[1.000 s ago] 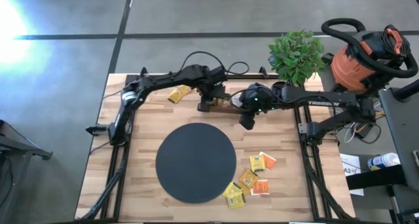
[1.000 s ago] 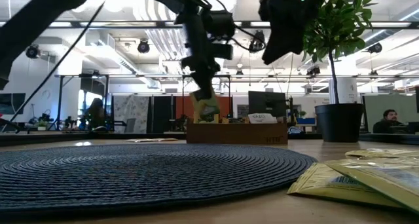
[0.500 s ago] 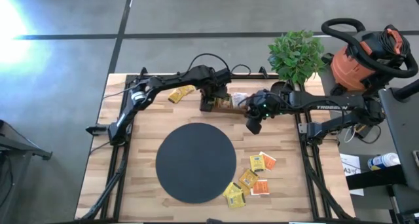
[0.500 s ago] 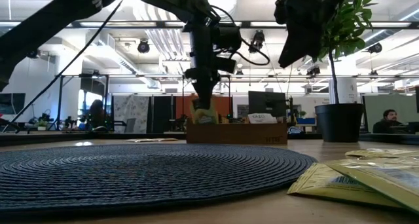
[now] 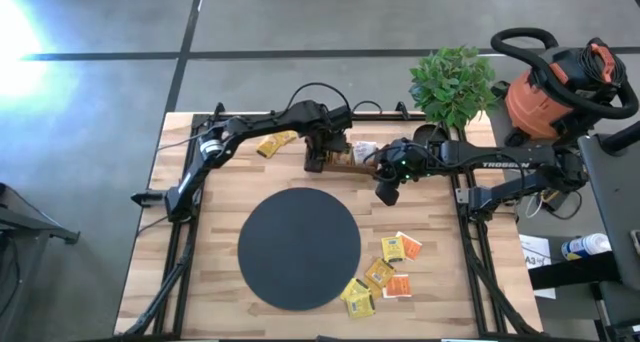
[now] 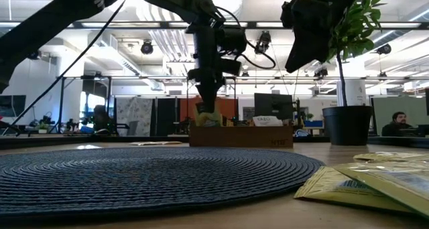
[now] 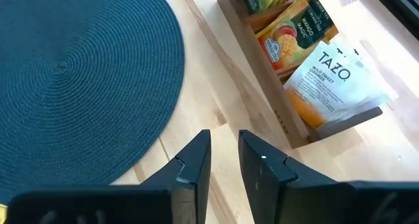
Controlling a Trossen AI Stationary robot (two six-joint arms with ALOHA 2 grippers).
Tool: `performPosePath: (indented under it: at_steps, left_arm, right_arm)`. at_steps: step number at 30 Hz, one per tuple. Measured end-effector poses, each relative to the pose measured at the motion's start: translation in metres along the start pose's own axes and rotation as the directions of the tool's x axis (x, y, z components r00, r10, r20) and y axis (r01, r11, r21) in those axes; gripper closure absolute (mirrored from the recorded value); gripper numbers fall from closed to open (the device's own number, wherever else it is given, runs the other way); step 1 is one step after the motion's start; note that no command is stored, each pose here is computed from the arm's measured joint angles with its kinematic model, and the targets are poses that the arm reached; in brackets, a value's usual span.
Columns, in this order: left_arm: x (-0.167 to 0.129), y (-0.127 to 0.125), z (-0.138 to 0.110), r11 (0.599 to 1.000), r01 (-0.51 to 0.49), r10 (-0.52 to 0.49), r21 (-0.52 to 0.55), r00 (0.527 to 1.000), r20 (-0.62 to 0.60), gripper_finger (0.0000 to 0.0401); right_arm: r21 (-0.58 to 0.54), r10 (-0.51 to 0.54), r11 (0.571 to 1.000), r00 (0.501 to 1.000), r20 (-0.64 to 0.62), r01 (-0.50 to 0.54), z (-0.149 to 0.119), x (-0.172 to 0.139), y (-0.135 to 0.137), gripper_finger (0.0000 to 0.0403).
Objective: Pick & Place Tea
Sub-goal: Put the yellow tea bag into the left section of the wooden organizer, then put the orange tea bag into the middle section of the wooden organizer
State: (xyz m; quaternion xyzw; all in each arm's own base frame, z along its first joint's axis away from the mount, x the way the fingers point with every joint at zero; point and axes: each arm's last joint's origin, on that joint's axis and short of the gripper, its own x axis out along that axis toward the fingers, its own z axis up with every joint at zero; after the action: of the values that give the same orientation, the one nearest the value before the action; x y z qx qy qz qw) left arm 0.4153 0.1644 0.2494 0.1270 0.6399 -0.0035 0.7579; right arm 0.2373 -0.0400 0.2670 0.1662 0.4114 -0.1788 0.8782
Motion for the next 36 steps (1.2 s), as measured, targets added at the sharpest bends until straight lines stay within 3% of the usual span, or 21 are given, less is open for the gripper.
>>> performPosePath:
  at_steps: [9,14,20,26,31,36]
  left_arm:
    - [0.009,0.0,0.002,0.999,-0.011,0.012,-0.044,1.0,0.019,0.0396]
    - [0.008,0.002,0.005,0.998,-0.037,0.041,-0.059,0.998,0.055,0.035]
    - [0.008,0.005,0.004,0.99,-0.14,0.14,-0.034,0.99,-0.005,0.0294]
    - [-0.006,0.01,0.003,0.961,-0.273,0.271,-0.037,0.961,-0.049,0.0287]
    - [-0.045,0.012,-0.001,0.935,-0.323,0.329,-0.15,0.944,0.02,0.0286]
    - [-0.087,0.009,-0.016,0.873,-0.311,0.368,-0.377,0.926,0.088,0.0286]
  right_arm:
    - [-0.007,0.003,1.0,1.0,0.006,-0.003,0.001,0.0,0.0,0.0318]
    - [-0.007,0.004,1.0,1.0,0.007,-0.004,0.001,0.0,0.0,0.0314]
    - [-0.008,0.005,1.0,1.0,0.007,-0.005,0.001,0.0,0.0,0.032]
    - [-0.027,0.005,1.0,1.0,0.007,-0.005,0.001,0.0,0.0,0.0328]
    - [-0.046,0.005,0.999,1.0,0.008,-0.005,0.001,0.0,0.0,0.0325]
    - [-0.061,0.006,0.998,1.0,0.009,-0.005,0.001,0.0,0.0,0.0317]
